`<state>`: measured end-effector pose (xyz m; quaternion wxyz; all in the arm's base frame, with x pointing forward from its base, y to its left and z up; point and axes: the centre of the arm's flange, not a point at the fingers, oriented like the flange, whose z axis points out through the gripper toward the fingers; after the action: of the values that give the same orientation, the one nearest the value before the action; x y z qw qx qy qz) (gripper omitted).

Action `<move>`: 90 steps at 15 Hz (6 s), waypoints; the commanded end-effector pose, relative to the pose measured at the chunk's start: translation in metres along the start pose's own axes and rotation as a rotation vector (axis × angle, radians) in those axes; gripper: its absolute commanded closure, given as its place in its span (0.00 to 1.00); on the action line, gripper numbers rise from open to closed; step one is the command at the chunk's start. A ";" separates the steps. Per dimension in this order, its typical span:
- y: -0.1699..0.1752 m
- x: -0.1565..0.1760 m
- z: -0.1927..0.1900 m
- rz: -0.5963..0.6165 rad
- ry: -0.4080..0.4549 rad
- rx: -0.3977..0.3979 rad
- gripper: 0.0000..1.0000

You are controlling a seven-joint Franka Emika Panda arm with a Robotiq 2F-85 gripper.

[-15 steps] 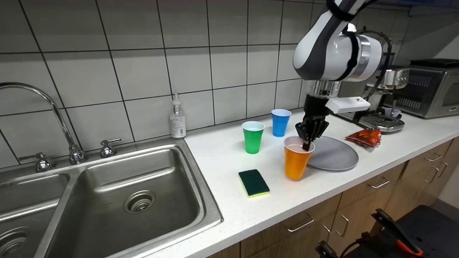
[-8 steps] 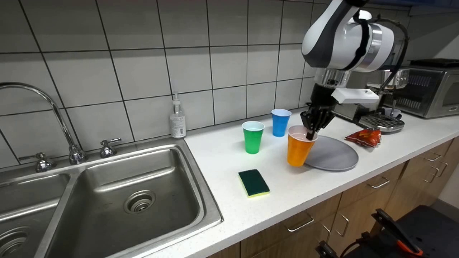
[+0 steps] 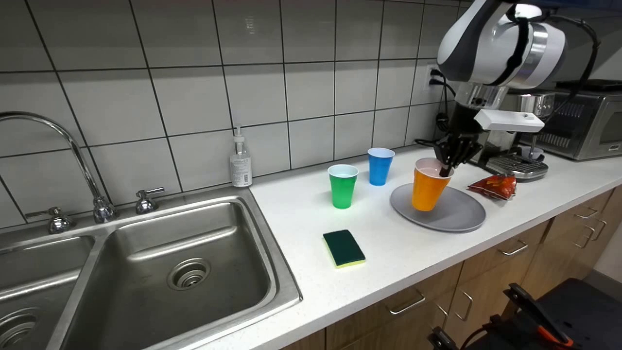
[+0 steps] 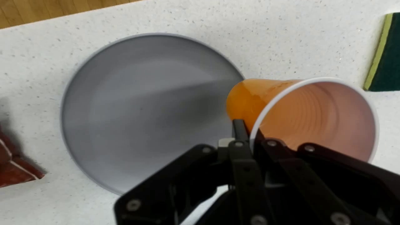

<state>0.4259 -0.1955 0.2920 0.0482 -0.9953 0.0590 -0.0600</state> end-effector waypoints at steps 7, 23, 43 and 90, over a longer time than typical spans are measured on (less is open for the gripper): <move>0.088 0.007 -0.019 0.213 -0.030 0.012 0.99; 0.160 0.029 0.017 0.445 -0.132 0.014 0.99; 0.159 0.027 0.032 0.459 -0.168 -0.008 0.68; 0.114 0.150 0.038 0.385 0.040 -0.014 0.00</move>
<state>0.5370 -0.3249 0.2670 0.0414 -0.9682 0.2393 -0.0596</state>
